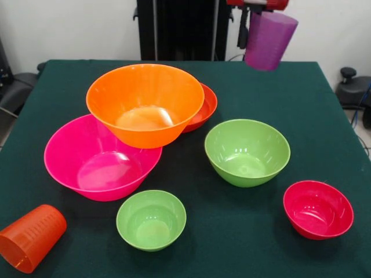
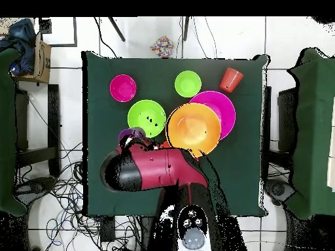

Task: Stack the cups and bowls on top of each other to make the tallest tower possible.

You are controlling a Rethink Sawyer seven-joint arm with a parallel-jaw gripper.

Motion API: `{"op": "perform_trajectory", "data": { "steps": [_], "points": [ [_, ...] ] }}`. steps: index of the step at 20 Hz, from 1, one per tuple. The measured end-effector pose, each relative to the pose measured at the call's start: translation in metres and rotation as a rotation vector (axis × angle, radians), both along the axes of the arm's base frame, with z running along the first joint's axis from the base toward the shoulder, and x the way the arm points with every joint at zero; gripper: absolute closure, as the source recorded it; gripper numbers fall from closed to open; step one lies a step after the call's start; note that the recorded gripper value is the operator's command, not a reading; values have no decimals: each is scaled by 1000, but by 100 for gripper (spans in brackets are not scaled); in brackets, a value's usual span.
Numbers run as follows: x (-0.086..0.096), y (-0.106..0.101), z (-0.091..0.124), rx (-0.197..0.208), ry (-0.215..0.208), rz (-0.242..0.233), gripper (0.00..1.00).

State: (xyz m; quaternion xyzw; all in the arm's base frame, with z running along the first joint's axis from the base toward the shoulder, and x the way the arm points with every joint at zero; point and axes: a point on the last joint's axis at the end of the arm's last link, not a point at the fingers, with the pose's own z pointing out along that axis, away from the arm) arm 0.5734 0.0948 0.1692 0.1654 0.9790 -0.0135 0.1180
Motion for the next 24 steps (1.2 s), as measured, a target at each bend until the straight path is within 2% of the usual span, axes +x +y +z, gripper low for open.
{"op": "perform_trajectory", "data": {
  "steps": [4,10,13,18,24],
  "points": [
    [11,6,26,20,-39,10,100],
    [19,9,50,58,-81,21,100],
    [18,6,53,69,-84,21,100],
    [11,-19,51,87,-69,12,100],
    [0,-44,41,62,-56,32,100]
  ]
}}
